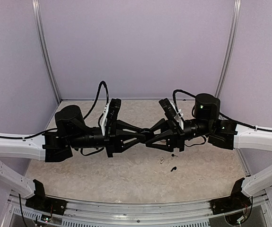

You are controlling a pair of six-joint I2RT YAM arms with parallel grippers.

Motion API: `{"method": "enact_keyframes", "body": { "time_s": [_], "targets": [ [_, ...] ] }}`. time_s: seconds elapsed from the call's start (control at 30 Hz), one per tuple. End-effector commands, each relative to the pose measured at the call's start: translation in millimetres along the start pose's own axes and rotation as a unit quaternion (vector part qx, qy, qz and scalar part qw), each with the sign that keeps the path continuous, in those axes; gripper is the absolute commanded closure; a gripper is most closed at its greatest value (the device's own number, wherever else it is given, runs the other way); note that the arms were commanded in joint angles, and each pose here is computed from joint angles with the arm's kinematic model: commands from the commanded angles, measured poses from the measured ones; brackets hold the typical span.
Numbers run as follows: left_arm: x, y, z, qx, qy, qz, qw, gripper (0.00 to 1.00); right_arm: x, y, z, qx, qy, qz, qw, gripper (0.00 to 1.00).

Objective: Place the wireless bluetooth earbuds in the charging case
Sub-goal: Pass from the left arm to the right

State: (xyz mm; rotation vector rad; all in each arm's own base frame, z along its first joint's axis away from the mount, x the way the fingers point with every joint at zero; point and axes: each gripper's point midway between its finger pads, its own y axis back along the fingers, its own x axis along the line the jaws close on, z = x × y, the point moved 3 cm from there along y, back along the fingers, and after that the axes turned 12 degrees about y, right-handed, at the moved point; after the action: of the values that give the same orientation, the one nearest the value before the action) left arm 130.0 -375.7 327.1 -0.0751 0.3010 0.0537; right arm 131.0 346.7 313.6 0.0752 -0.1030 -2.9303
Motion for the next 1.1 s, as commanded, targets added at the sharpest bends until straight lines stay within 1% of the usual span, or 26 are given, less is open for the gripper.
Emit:
{"method": "enact_keyframes", "body": {
  "time_s": [0.0, 0.2, 0.27, 0.37, 0.43, 0.47, 0.6, 0.7, 0.87, 1.07],
  "targets": [
    [-3.3, -3.1, 14.6, -0.02, -0.016, -0.005, 1.0, 0.92, 7.1, -0.6, 7.0, -0.011, 0.006, 0.014, 1.0, 0.63],
    [-2.8, -3.5, 12.7, -0.019, -0.018, -0.004, 1.0, 0.91, 8.0, -0.5, 8.7, -0.014, 0.007, 0.017, 1.0, 0.71],
    [-0.8, -3.2, 11.4, -0.017, -0.017, 0.001, 1.0, 0.87, 8.5, -0.4, 8.6, -0.015, 0.006, 0.019, 1.0, 0.75],
    [1.0, -2.1, 11.6, -0.016, -0.016, 0.008, 1.0, 0.76, 7.9, 0.0, 7.8, -0.013, 0.004, 0.017, 1.0, 0.8],
    [2.9, -0.1, 12.8, -0.018, -0.012, 0.014, 1.0, 0.64, 7.4, 0.5, 6.4, -0.011, 0.002, 0.014, 1.0, 0.82],
    [4.0, 0.9, 12.8, -0.018, -0.011, 0.016, 1.0, 0.6, 6.5, 0.7, 5.3, -0.008, 0.002, 0.01, 1.0, 0.83],
    [7.3, 6.3, 17.9, -0.024, -0.008, 0.027, 0.999, 0.51, 3.0, 1.9, 0.5, 0.005, 0.0, -0.005, 1.0, 0.86],
    [9.9, 6.5, 20.2, -0.023, -0.009, 0.035, 0.999, 0.49, 1.4, 2.0, -3.1, 0.014, -0.001, -0.01, 1.0, 0.87],
    [17.8, 1.5, 19.1, -0.015, -0.004, 0.055, 0.998, 0.51, 1.5, 2.9, -3.7, 0.018, 0.003, -0.013, 1.0, 0.9],
    [32.6, 2.7, 23.2, -0.022, 0.004, 0.089, 0.996, 0.52, 2.6, 3.8, -6.6, 0.027, 0.009, -0.01, 1.0, 0.97]
  ]
}}
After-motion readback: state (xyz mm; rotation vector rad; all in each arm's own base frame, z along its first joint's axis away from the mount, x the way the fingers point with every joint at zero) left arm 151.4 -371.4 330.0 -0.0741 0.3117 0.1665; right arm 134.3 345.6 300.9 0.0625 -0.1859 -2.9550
